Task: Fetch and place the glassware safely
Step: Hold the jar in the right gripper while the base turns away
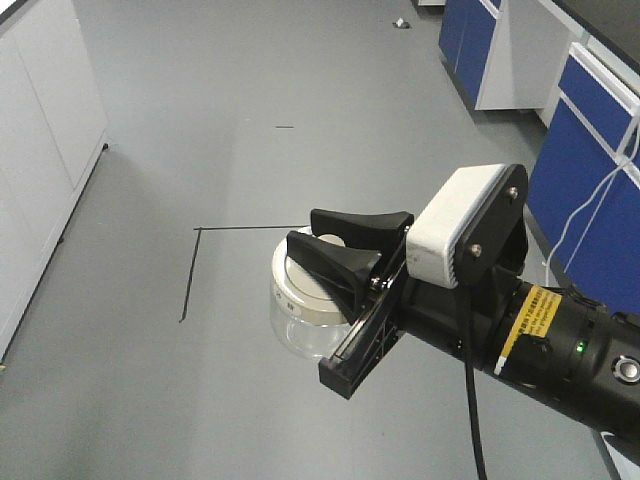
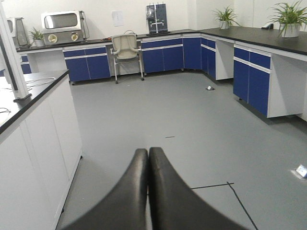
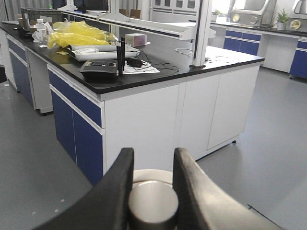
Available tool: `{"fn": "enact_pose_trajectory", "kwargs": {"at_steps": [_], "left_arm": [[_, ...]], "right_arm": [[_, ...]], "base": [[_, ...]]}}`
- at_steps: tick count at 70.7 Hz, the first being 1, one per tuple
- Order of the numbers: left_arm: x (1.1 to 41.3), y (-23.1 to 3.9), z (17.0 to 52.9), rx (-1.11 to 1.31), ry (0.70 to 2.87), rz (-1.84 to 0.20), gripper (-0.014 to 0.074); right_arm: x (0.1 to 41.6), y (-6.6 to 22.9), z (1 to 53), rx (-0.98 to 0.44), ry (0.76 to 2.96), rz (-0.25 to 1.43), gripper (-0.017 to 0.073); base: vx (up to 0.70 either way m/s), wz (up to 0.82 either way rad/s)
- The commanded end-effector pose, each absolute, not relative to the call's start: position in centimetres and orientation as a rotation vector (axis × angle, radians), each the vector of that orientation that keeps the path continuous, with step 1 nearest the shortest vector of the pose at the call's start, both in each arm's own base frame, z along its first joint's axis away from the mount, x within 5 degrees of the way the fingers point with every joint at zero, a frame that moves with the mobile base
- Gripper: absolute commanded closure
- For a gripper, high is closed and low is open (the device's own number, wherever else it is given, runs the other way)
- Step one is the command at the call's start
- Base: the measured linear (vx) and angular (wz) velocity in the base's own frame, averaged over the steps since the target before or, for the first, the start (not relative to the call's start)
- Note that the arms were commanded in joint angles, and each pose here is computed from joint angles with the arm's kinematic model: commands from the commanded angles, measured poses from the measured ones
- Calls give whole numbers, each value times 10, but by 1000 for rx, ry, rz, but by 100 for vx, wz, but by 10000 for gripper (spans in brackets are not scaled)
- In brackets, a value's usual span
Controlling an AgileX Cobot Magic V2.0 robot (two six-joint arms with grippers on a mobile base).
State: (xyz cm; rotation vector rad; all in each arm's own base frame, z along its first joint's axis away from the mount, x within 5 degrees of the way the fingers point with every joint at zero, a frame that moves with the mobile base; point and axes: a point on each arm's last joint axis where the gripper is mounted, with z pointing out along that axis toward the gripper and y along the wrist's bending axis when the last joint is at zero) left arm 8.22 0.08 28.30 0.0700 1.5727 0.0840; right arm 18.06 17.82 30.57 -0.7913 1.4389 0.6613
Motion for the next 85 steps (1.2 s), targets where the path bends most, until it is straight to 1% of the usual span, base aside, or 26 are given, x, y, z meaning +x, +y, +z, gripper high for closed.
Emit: {"fn": "enact_pose_trajectory", "kwargs": {"at_steps": [1,23,42,85], "left_arm": [[82,0,297,66,1486,63,601],[82,0,297,66,1486,63,601],[82,0,297,66,1486,63,601],[82,0,297,66,1486,63,601]], "right_arm": [[176,177,331,-746,1303,718,563],[176,177,331,-746,1303,718,563],[176,177,331,-746,1303,718,563],[176,177,331,-746,1303,718,563]], "base": [[6,10],[11,15],[23,11],[44,0]]}}
